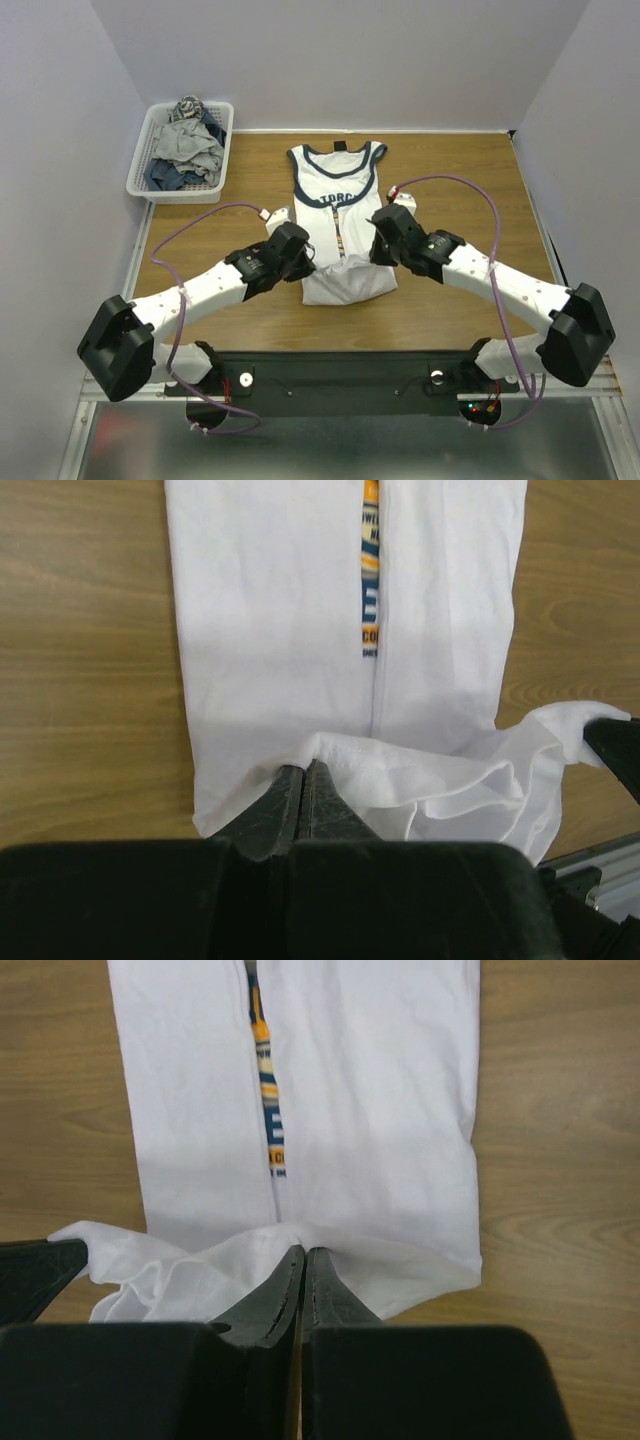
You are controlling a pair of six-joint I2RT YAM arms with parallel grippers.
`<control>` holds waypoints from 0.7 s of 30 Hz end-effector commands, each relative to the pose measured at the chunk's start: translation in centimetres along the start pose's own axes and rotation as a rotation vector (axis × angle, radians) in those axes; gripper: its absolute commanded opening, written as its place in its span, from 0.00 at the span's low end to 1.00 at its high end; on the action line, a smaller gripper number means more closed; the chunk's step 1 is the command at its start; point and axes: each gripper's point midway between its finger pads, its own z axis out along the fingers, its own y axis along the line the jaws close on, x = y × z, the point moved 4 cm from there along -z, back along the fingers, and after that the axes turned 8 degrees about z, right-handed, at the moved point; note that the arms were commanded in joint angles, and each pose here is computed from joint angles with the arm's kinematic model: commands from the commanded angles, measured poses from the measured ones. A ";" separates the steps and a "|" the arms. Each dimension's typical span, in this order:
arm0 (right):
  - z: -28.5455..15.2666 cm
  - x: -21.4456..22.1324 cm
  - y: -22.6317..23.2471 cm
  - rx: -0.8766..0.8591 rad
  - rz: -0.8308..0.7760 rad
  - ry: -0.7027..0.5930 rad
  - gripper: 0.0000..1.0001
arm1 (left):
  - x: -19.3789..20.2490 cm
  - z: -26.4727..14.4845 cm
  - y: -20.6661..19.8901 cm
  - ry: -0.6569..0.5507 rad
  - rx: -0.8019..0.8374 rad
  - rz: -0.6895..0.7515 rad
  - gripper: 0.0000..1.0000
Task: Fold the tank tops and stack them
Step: Fold the tank top
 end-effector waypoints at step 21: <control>7.9 -12.1 2.0 -0.071 0.062 -0.182 0.00 | -12.6 6.0 -0.8 -0.215 -0.005 0.004 0.00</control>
